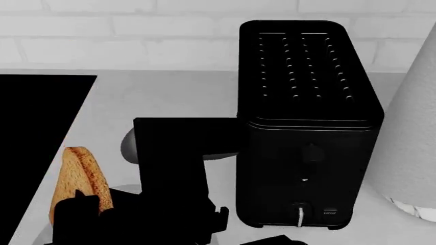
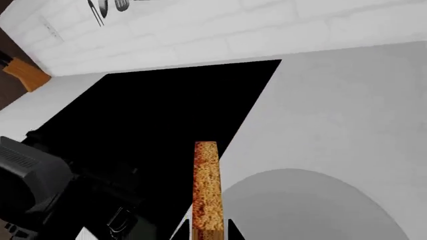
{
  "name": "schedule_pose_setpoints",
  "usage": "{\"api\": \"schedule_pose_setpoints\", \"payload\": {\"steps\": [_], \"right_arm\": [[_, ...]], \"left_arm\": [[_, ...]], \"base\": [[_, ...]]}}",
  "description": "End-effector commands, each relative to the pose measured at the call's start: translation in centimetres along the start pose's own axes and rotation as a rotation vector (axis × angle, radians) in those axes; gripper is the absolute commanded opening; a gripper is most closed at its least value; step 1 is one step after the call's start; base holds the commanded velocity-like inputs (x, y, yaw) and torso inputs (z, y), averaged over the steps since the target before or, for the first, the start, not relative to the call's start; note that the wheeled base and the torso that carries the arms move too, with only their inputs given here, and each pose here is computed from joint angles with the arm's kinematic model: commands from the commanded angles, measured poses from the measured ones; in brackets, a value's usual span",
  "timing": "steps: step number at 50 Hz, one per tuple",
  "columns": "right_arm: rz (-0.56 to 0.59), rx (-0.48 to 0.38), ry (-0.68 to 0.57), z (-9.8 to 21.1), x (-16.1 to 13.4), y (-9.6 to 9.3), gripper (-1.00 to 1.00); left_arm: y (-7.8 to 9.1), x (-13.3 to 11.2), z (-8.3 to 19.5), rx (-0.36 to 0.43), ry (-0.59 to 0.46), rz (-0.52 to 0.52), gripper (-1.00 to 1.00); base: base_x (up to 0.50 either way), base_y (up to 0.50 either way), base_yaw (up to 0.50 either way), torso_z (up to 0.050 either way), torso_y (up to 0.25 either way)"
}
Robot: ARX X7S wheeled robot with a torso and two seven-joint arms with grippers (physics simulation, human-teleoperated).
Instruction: Place the toasted item on a plate.
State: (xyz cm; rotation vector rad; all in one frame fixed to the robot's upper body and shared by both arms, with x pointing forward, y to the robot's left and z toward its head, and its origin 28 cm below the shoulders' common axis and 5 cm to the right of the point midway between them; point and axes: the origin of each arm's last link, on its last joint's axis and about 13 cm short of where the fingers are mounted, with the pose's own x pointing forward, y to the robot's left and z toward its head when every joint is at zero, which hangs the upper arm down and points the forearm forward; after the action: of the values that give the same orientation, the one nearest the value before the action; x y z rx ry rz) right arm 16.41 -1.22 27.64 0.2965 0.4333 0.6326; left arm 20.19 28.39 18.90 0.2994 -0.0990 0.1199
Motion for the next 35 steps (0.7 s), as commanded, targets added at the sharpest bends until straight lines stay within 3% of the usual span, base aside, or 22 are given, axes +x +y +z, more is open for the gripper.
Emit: {"api": "schedule_pose_setpoints", "payload": {"steps": [1,35], "right_arm": [[-0.010,0.020,0.010,-0.9,0.2,-0.5,-1.00],[-0.024,0.074,0.008,-1.8,0.7,-1.2,-1.00]], "left_arm": [[-0.1,0.1,-0.2,0.002,0.005,-0.003,1.00],[-0.1,0.2,-0.1,0.001,0.007,-0.008,1.00]], "base": [[0.00,0.00,0.00,0.000,0.000],[0.00,0.00,0.00,0.000,0.000]]}}
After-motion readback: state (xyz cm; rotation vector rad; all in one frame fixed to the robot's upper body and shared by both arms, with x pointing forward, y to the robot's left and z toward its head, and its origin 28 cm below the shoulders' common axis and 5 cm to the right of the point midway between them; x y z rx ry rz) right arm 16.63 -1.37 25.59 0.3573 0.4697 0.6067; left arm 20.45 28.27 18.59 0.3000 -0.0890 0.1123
